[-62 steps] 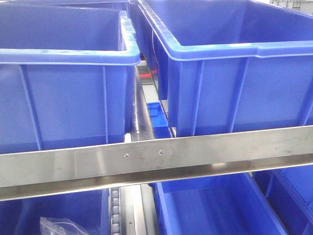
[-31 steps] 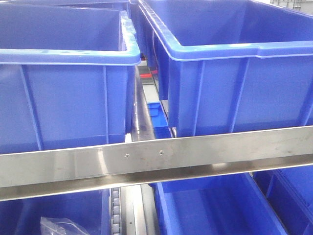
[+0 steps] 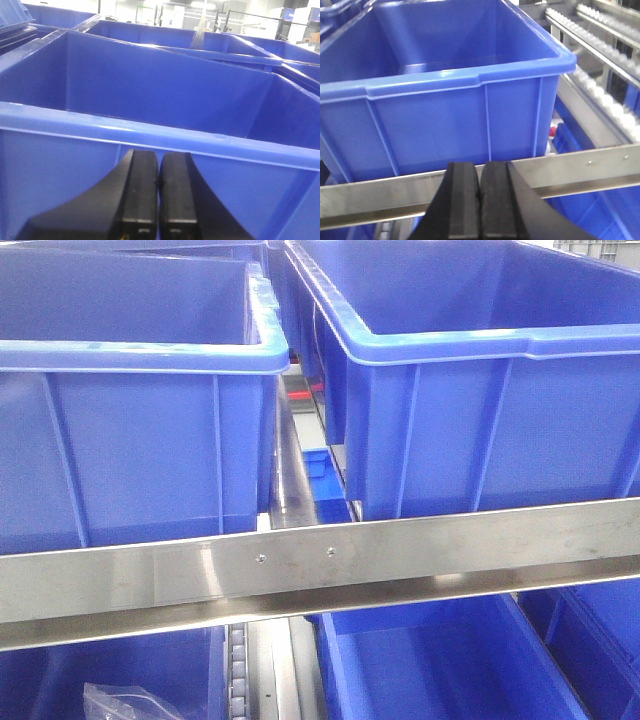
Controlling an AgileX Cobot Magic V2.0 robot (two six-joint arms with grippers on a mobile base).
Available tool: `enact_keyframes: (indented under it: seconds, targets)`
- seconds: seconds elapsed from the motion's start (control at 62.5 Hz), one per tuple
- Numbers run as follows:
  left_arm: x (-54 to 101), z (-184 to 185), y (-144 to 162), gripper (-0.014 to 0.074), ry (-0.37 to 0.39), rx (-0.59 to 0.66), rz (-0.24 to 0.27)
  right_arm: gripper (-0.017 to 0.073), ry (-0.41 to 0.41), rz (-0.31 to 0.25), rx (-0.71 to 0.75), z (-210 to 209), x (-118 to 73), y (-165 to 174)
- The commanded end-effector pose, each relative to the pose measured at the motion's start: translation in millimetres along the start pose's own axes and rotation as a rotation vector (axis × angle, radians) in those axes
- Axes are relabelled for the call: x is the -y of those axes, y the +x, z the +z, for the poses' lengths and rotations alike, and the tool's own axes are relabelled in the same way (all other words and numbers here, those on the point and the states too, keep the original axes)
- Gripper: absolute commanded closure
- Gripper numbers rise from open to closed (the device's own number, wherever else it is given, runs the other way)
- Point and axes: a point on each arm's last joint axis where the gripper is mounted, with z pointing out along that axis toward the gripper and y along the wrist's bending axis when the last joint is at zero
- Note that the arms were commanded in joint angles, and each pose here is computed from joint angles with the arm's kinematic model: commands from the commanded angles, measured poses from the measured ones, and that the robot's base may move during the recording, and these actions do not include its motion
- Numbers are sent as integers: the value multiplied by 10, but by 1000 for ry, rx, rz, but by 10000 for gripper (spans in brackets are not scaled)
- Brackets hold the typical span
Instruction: Place green plate on second shelf with right arm
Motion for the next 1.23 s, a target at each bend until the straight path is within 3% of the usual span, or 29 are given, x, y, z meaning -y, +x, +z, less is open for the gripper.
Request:
enact_keyframes:
  seconds: [0.0,0.192,0.368,1.217]
  targets:
    - [-10,-8,56,463,7,56,-9,512,-24,-22,121,-31,-27,-147]
    - [-10,-8,56,463,7,56,-9,512,-23,-39,120,-30,-27,-147]
    - [-10,-8,56,463,7,56,-9,512,-17,-140,121,-30,-27,-147]
    - [-10,-8,56,463,7,56,-9,512,-17,-142,121,-30,-27,-147]
